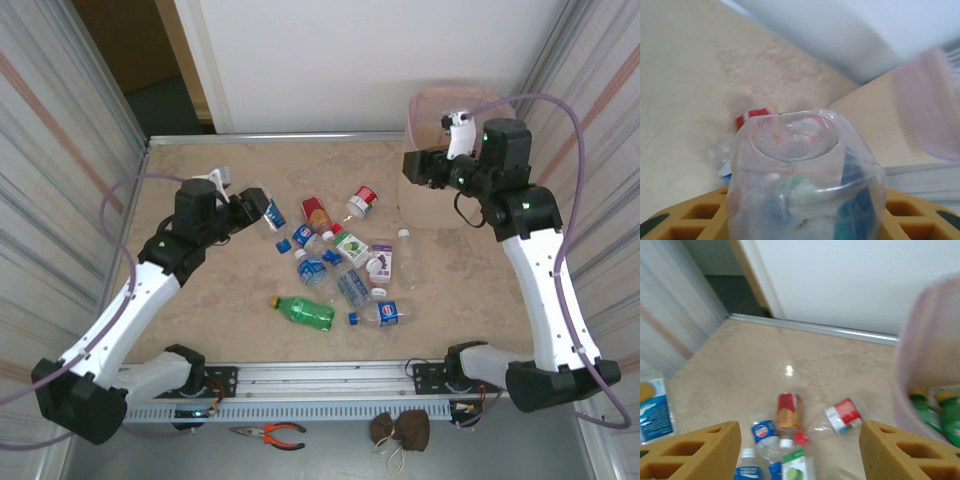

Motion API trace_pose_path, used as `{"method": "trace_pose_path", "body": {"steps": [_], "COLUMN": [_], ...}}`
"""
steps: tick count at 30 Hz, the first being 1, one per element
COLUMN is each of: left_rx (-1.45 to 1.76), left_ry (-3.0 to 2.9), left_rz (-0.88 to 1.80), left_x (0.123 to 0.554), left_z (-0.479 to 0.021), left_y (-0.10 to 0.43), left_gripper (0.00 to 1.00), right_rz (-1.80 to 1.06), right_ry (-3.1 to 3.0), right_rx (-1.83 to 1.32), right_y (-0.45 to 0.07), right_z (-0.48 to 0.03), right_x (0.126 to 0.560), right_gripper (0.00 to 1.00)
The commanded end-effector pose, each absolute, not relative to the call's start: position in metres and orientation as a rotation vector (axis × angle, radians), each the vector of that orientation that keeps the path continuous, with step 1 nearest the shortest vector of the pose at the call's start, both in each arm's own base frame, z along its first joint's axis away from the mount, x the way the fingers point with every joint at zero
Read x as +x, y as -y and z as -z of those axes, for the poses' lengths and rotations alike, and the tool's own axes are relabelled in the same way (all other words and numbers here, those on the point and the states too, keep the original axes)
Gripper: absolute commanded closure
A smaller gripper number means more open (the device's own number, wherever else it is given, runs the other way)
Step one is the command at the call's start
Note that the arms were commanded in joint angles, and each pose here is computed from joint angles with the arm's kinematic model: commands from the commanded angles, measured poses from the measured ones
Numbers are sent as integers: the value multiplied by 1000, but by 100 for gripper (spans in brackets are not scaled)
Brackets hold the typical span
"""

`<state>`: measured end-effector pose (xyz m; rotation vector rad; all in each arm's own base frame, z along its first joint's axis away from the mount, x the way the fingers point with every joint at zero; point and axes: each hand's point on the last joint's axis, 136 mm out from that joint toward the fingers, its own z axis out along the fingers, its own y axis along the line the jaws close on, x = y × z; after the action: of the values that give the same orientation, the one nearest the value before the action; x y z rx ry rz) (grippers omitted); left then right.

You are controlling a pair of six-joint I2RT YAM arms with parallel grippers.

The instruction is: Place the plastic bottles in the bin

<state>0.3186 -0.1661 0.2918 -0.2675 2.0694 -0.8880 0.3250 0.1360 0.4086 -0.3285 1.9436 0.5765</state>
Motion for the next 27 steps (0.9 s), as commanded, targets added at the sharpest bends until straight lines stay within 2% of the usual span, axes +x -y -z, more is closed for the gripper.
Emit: {"method": "trace_pose_path", "body": {"steps": [1, 13, 20, 27], "left_rx": [-70, -6, 16, 15], "left_ry": [-1901, -1795, -1791, -1778], "left_rz": [965, 1114, 1166, 1182], "left_x": [310, 295, 292, 291], "left_z": [-338, -382, -387, -392], "left_y": [177, 189, 195, 196], "left_gripper": [53, 54, 54, 54], "right_rz": [-696, -739, -778, -842], "right_ry": [-1809, -1702, -1712, -1733], "right_rx": [-405, -735, -811, -784], "right_y": [-166, -289, -347, -375], "right_z": [-434, -406, -391, -387], "right_x": [304, 252, 247, 261], "right_gripper": [37, 30, 22, 16]}}
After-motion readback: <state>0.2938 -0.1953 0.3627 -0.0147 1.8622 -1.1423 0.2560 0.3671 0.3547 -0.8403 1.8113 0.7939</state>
